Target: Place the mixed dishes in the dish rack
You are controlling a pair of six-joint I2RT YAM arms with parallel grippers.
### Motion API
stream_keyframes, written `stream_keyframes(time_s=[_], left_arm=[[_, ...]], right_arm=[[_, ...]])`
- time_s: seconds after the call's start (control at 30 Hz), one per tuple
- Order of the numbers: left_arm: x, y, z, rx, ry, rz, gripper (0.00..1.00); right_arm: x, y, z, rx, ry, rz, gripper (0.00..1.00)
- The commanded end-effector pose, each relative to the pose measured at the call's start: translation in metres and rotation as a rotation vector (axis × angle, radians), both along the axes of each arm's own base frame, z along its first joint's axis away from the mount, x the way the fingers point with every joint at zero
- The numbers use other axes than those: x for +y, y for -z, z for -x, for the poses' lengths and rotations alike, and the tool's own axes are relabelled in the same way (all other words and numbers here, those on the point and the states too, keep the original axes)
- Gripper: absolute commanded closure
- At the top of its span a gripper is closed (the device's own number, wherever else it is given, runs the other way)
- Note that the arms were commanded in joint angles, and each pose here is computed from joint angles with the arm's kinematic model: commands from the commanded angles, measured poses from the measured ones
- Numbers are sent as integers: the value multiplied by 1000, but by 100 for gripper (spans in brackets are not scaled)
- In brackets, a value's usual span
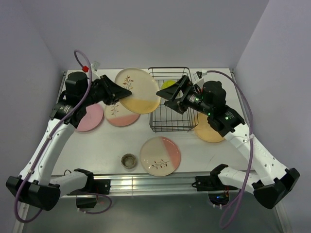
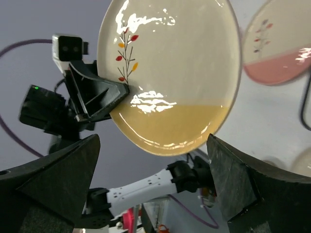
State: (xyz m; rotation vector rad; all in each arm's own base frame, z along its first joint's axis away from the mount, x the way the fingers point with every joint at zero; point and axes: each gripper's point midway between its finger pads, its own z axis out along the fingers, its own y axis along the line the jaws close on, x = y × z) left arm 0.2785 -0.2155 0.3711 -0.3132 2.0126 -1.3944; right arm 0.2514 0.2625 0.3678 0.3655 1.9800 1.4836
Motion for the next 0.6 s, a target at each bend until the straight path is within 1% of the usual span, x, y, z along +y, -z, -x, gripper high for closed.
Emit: stream_keyframes(time_s=[0.0,0.03,0.07,0.1,0.13,0.17,0.2,0.27,0.3,0.37,0.43,0.47,0.5,0.53,0.57], left_arm=[[0,-40,-5,-186,20,-69,100],[-1,-40,-7,-198,22,-100,100],[-10,-30,-7,-164,48,-132,100],[-10,-44,-9,-196,24,-156,100],[-13,-42,-12,-206,27,-204,100],[-24,-18,-12,-116,53,-271,100],[-25,-33,-14,-141,40,-289,100],[-39,-22,-16,-127,64,-354,100],[-42,-31,-17,-148,53,-360,100],[-48,-22,-26,-137,33,-429,100],[-46,-29,-26,-151,2,-501,100],[-51,-22,-32,-134,-1,-532,100],[-49,-30,-29,-137,-11,-549,100],[-58,-28,-24,-138,17,-571,100],[-56,-28,-36,-142,-39,-613,100]], right_arm=[[-24,-7,8,-41,57,85,2],[-31,-6,5,-62,94,123,2],[-37,-4,5,-68,111,151,2],[-46,-3,11,-78,125,201,2],[-55,-4,9,-88,168,232,2],[-61,-3,10,-93,185,263,2],[-70,-4,16,-103,193,304,2],[-82,-4,19,-115,230,346,2],[-88,-4,24,-117,236,361,2],[-95,-4,28,-129,254,384,2],[-102,-1,34,-128,261,400,2],[-105,-1,36,-129,267,406,2],[-112,0,39,-127,288,421,2],[-115,1,40,-127,295,428,2],[-118,1,42,-128,304,436,2]])
